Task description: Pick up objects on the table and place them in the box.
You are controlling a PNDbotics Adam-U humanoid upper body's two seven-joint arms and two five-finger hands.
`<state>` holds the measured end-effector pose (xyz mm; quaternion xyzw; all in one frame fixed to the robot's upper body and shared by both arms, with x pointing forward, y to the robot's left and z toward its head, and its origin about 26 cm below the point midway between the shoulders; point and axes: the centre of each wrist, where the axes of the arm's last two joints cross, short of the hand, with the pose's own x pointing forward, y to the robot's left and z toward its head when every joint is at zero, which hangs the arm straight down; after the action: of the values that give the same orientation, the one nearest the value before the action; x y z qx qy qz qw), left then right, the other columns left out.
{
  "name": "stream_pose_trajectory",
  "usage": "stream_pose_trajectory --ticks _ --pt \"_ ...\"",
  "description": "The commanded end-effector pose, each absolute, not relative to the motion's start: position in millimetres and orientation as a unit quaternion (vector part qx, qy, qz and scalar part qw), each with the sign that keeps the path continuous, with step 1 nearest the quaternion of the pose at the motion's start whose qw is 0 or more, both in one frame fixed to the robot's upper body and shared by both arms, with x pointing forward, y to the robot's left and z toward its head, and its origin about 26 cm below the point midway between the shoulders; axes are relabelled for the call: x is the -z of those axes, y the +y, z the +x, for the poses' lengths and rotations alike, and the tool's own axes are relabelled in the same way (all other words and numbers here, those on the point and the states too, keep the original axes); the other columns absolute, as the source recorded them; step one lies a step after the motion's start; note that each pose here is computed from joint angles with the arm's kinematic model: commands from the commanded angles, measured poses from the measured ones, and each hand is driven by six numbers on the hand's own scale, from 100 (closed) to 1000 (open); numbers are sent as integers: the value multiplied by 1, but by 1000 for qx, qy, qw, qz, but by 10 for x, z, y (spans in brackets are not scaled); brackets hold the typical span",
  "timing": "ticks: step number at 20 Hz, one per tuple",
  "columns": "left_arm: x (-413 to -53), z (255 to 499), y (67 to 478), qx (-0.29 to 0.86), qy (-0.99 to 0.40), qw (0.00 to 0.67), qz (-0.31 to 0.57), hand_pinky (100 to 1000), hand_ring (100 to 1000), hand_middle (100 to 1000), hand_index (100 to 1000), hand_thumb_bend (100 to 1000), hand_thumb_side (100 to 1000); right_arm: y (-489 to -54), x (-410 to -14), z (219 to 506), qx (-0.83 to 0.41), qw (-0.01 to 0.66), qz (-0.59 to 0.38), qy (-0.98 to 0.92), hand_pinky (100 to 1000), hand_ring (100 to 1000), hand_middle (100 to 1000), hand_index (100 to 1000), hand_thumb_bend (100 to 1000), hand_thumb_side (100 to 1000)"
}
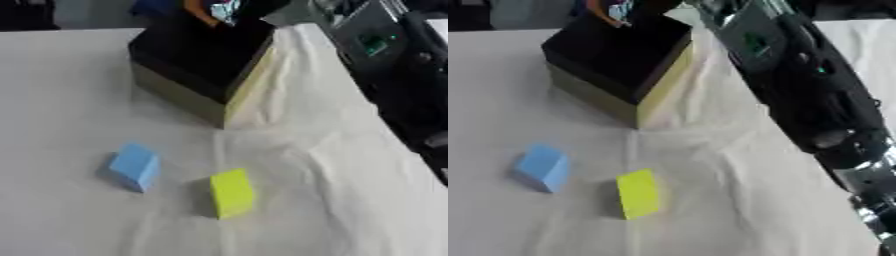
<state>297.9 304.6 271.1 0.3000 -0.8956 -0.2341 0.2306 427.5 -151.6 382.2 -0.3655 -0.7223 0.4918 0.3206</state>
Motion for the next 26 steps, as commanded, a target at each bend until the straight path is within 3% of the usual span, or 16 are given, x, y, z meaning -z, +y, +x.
stream_pose_trajectory --ticks 1,10,11,15,17,20,26 --pt "-2821 2947 3042 243 -898 211 302 702 749 769 894 400 1000 -1533 -3820 4416 -489 318 -385 -715 805 650 490 657 100 302" --pt "-2821 2948 3042 241 -899 209 299 703 749 767 894 395 1000 -1563 -3569 4609 -523 319 -393 -686 806 661 500 666 122 305" --pt "-2820 2948 3042 241 -900 209 299 702 749 766 894 393 1000 -1562 -3557 4615 -526 318 -392 -684 805 681 521 689 181 333" --pt "-2813 2949 3040 241 -900 210 297 702 750 767 895 389 1000 -1540 -3523 4623 -550 310 -389 -671 803 774 629 763 274 393" --pt "-2811 2949 3040 241 -900 210 297 702 750 767 896 388 1000 -1530 -3536 4619 -556 304 -396 -665 823 863 775 832 312 471" --pt "-2810 2949 3038 241 -900 210 296 702 741 767 896 386 1000 -1526 -3556 4627 -552 297 -427 -651 845 905 828 856 387 512" --pt "-2801 2949 3041 242 -900 212 295 701 741 767 896 385 1000 -1512 -3586 4626 -547 280 -460 -641 844 901 826 855 389 507"
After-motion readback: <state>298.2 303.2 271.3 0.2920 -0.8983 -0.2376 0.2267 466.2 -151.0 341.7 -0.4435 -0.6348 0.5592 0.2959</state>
